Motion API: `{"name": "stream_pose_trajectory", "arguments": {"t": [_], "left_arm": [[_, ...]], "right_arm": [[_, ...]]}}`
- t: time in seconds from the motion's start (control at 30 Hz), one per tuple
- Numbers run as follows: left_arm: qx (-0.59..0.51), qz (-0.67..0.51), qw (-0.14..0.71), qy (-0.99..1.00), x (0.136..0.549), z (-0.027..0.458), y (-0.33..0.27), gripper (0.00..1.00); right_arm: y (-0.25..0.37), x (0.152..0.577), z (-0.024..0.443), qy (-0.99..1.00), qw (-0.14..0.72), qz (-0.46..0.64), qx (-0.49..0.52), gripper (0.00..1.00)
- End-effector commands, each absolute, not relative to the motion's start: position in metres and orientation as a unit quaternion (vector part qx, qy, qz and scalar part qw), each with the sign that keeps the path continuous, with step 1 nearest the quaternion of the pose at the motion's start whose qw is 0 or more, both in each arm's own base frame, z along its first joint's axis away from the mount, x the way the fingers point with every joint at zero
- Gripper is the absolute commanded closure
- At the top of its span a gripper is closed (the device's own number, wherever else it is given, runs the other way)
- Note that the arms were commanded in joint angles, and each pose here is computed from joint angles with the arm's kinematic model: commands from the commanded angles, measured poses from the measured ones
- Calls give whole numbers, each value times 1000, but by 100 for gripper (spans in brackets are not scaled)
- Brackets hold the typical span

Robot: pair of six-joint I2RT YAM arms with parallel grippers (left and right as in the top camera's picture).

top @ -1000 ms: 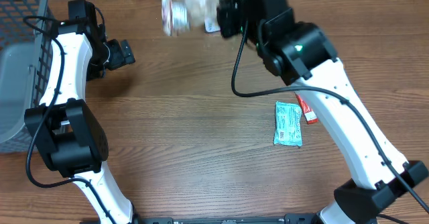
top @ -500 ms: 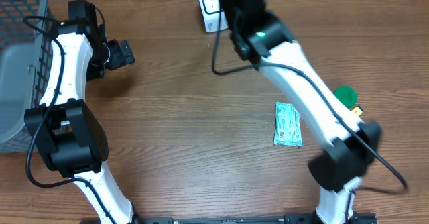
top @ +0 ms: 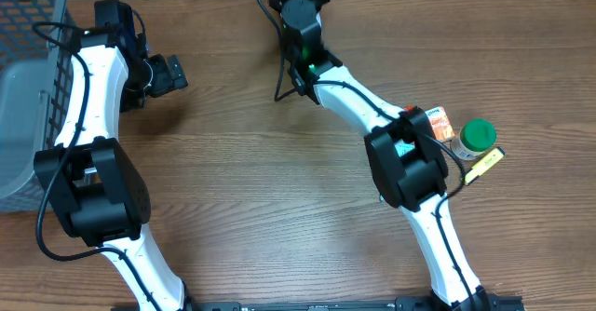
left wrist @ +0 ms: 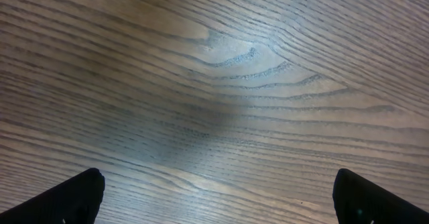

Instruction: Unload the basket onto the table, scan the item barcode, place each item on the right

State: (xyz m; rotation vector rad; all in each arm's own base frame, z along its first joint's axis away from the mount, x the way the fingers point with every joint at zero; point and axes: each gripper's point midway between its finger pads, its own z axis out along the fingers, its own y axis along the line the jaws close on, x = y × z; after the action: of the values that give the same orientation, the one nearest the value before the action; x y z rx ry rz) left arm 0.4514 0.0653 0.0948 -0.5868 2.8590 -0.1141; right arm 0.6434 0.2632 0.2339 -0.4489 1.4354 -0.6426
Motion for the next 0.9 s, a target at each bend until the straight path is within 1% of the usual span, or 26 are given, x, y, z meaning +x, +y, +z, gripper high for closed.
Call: {"name": "stream_pose_trajectory", "arguments": {"t": [0.0,0.2,0.47,0.73,0.87], "left_arm": [[-192,-38,141,971,457,119,66,0],[-192,-38,141,971,457,119,66,0],[-191,-38,141,971,457,119,66,0],[-191,-38,141,971,457,119,66,0],[-191,-38,141,971,457,119,66,0]], "right_arm": [[222,654,234,631,667,-355,-175,96],[213,658,231,638,671,-343,-157,96],[235,652,219,648,659,-335,-183,96],[220,640,257,609,687,-376,-126,96],[218,638,254,617,677,-384,-118,96]]}}
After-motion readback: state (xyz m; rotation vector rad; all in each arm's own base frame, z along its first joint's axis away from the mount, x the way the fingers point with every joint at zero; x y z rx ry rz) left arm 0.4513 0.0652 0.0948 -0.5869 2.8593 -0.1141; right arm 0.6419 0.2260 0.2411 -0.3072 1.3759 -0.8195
